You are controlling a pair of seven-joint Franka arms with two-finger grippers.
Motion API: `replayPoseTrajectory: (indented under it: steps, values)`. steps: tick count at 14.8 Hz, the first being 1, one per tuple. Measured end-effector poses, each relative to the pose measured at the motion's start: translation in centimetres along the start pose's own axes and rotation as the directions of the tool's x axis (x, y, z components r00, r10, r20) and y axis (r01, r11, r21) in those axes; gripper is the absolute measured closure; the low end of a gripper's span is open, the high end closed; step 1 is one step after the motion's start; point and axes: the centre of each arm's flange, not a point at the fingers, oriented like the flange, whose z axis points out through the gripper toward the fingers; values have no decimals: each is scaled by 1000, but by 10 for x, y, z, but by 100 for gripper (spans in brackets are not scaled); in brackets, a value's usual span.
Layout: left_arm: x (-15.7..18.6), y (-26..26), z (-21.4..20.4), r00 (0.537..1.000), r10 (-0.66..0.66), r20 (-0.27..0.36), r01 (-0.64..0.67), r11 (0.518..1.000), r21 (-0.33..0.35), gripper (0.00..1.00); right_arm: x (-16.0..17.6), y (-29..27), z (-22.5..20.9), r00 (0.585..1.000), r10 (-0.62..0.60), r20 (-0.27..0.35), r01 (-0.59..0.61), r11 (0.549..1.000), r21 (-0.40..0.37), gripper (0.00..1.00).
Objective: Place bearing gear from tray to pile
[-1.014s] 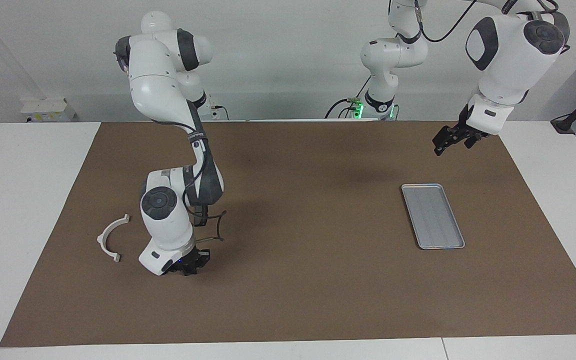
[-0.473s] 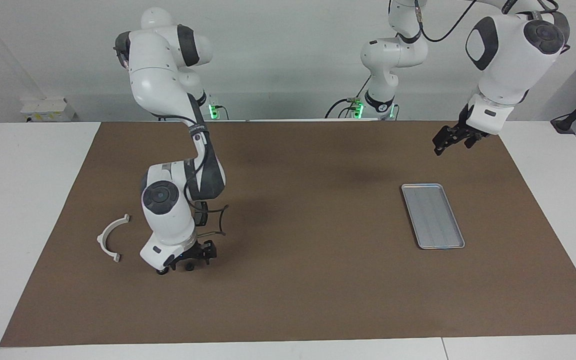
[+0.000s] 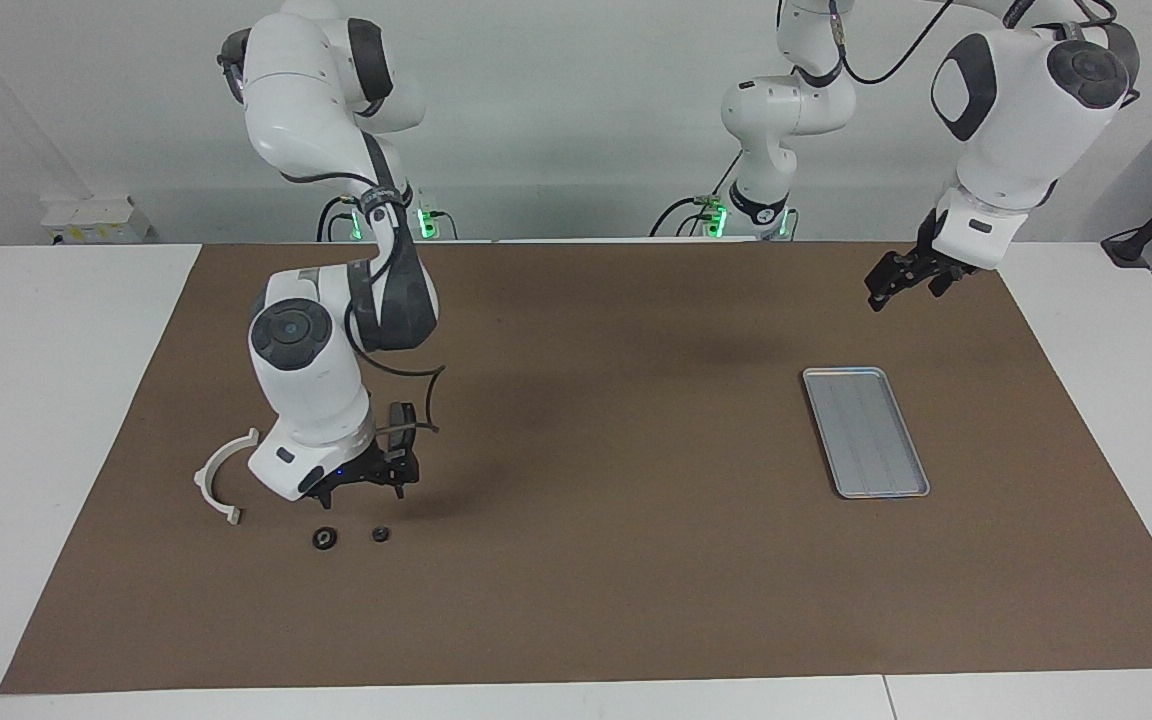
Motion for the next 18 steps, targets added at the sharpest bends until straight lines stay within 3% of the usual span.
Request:
replayPoseTrajectory:
  steps: [6, 9, 13, 18]
  values:
    - [0, 0, 0, 1000, 0, 0, 0, 1000, 0, 0, -2, 23, -9, 1000, 30, -4, -30, 1000, -4, 0]
    - [0, 0, 0, 1000, 0, 0, 0, 1000, 0, 0, -16, 51, -41, 999, 47, -12, -47, 999, -7, 0]
    - [0, 0, 0, 1000, 0, 0, 0, 1000, 0, 0, -68, 70, -120, 996, 77, -35, -77, 997, 5, 0]
    - [0, 0, 0, 1000, 0, 0, 0, 1000, 0, 0, -163, 65, -238, 995, 88, 38, -90, 995, 48, 0]
